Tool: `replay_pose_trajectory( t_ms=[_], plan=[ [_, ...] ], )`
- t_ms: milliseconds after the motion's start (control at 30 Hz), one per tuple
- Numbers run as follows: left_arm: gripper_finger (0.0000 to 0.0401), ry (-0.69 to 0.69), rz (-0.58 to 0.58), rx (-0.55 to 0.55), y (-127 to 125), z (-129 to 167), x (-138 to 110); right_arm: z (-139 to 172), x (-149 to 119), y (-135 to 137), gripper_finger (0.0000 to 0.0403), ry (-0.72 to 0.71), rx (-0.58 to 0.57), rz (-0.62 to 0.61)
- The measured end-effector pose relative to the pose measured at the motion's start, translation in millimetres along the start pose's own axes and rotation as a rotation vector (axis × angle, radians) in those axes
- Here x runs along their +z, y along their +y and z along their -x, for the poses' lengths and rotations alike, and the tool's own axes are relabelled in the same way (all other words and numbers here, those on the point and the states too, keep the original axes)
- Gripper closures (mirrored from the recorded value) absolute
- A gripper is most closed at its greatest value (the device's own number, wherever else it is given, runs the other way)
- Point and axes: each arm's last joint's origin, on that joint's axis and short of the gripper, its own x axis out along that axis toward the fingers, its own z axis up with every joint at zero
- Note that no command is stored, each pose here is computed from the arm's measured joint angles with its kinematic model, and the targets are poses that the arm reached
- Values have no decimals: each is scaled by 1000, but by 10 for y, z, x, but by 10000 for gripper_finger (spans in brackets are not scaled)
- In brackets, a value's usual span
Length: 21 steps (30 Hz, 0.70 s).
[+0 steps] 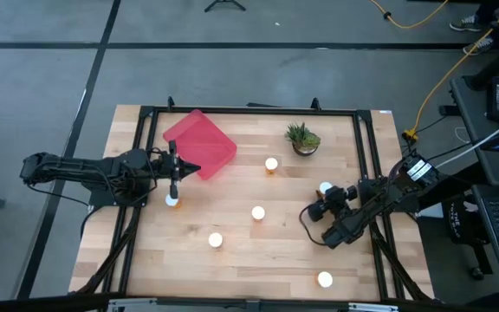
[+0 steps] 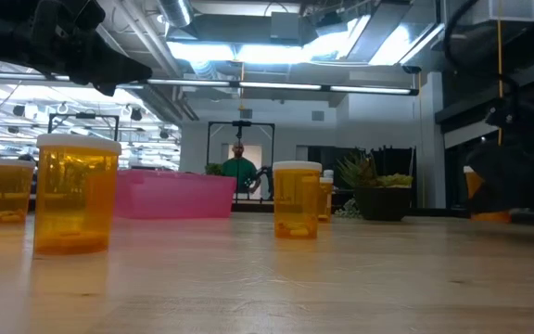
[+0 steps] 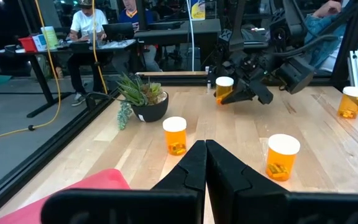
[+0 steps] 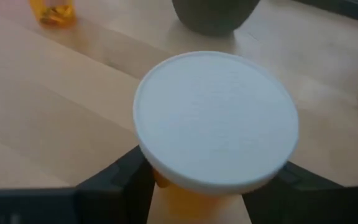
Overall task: Pick and place pill bottles into a basket
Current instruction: Put the orange pill bottle into the red container
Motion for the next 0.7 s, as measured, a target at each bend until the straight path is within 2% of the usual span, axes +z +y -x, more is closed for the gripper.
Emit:
replay_pose_trajectory(
  t_ms=[100, 233, 467, 700],
  plan=[
    [399, 0, 0, 0, 0, 0, 0, 74, 79, 42, 206, 6, 18, 5],
    [399, 0, 0, 0, 0, 0, 0, 231, 242, 79, 205, 31, 99, 20],
    [399, 0, 0, 0, 0, 0, 0, 508, 617, 44, 205, 50, 306, 98],
    [399, -1, 0, -34, -10, 0, 1, 702, 922, 26, 205, -22, 519, 226]
  ],
)
